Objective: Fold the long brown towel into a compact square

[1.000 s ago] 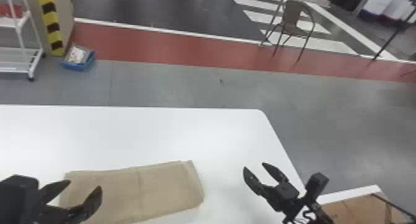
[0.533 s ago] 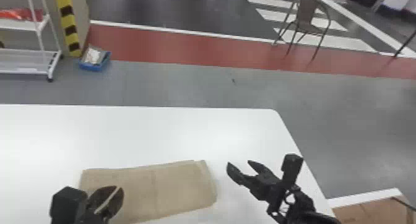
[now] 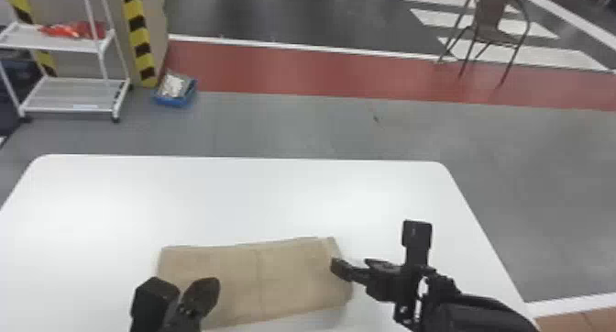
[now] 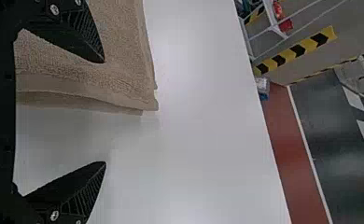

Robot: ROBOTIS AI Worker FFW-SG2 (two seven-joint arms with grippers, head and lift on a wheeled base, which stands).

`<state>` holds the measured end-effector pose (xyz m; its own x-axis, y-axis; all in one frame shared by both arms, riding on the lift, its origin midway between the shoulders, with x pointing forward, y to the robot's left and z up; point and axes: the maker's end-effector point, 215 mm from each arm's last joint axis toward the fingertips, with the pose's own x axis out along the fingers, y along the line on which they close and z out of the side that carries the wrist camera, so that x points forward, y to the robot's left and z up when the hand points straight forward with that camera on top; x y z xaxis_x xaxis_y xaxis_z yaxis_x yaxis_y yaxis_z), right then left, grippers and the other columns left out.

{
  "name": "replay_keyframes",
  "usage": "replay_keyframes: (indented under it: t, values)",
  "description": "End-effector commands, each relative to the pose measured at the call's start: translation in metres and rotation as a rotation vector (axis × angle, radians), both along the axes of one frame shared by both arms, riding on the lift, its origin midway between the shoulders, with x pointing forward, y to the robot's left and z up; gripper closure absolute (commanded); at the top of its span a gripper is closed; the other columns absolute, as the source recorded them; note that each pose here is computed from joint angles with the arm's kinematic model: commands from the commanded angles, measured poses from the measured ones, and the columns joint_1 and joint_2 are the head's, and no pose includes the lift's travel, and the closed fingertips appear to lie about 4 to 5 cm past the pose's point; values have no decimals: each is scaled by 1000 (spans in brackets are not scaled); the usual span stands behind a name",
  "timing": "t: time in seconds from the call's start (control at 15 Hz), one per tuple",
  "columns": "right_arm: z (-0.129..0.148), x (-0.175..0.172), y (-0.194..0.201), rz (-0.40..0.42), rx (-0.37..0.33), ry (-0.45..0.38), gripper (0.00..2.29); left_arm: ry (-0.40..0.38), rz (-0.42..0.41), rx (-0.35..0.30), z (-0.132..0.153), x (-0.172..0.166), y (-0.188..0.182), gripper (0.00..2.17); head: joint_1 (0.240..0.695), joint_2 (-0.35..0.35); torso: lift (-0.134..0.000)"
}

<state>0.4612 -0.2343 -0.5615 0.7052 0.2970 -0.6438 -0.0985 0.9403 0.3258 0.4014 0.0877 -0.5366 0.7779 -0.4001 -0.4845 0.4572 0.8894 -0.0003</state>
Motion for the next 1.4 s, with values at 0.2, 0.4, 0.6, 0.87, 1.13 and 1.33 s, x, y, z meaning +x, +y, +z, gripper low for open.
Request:
replay_keyframes:
  t: [0.2, 0.4, 0.6, 0.87, 1.13, 1.33]
  values:
    - [-5, 2, 12, 6, -19, 89, 113, 10, -24, 12, -8, -3, -12, 1683, 695, -192, 0]
    - [-5, 10, 14, 2, -11, 107, 113, 11, -26, 17, -10, -1, -13, 1683, 695, -192, 0]
    - [-18, -4, 17, -3, -21, 212, 151, 10, -30, 43, -14, -2, -13, 1683, 695, -187, 0]
    - [-18, -5, 26, 12, -41, 246, 188, 11, -29, 55, -17, -1, -11, 1683, 695, -181, 0]
    - [-9, 5, 40, 34, -34, 233, 218, -1, -27, 75, -24, 4, -12, 1683, 695, -165, 0]
    - [-12, 3, 42, 37, -22, 259, 272, -8, -32, 87, -29, 7, -15, 1683, 695, -154, 0]
